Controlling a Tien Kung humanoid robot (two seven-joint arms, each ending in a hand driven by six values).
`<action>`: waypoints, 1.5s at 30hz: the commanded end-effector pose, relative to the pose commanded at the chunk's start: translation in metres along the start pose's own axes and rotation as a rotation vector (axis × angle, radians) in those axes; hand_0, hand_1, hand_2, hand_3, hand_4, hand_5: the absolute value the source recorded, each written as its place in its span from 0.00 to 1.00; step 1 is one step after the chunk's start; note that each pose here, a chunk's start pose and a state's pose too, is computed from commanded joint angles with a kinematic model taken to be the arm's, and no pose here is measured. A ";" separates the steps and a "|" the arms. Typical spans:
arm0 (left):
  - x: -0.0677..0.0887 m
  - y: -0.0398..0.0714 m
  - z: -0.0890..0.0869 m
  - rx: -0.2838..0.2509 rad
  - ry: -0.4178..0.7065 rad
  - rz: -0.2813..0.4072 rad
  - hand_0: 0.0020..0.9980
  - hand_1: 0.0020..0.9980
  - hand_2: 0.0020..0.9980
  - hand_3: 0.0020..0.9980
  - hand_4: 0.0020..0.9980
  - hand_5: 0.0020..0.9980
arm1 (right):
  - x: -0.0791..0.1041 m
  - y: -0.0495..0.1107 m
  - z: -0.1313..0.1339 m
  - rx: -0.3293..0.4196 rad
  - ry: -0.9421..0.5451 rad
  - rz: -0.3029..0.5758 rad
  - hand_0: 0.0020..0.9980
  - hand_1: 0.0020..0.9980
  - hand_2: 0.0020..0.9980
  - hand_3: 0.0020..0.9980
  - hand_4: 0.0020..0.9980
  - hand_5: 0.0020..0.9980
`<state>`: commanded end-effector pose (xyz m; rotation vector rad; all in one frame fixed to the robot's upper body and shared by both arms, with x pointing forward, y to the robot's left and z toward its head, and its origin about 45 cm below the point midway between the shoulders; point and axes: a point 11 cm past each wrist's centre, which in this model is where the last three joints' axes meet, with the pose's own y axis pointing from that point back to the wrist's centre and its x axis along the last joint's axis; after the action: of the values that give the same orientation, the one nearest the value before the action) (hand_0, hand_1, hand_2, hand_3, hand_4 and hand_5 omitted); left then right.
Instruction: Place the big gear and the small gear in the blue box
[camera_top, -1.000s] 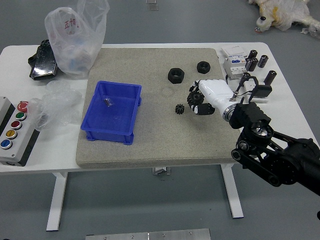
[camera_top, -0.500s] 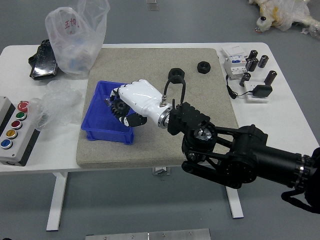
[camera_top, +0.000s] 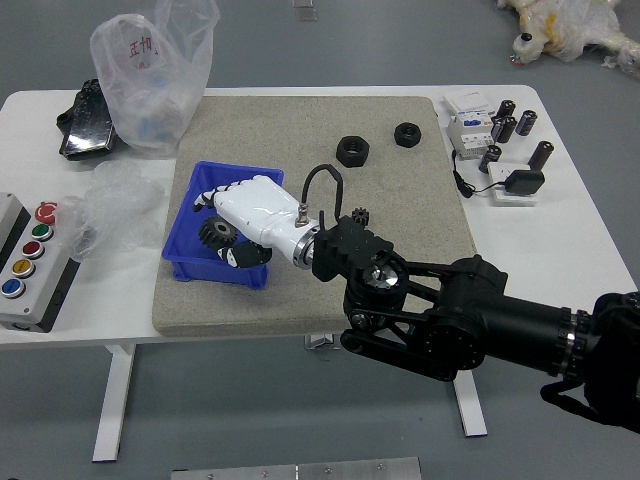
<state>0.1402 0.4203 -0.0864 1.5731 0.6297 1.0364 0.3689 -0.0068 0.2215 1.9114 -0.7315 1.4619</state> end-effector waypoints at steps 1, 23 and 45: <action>0.000 0.000 0.000 -0.001 0.000 0.000 0.73 0.57 0.54 0.67 0.68 0.46 | 0.000 0.000 0.001 -0.004 -0.005 0.000 0.65 0.87 1.00 1.00 0.82 0.35; -0.002 -0.001 -0.001 0.001 0.002 -0.001 0.73 0.57 0.54 0.67 0.68 0.46 | 0.004 0.040 0.163 -0.423 -0.178 0.092 0.51 0.71 0.75 0.81 0.80 0.34; -0.002 0.000 0.000 -0.002 -0.002 -0.001 0.73 0.57 0.54 0.67 0.69 0.46 | -0.044 0.053 0.180 -0.489 -0.149 -0.042 0.47 0.66 0.66 0.70 0.76 0.33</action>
<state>0.1395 0.4191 -0.0872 1.5713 0.6277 1.0348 0.4321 -0.1743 0.1506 1.6496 -1.0055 1.0028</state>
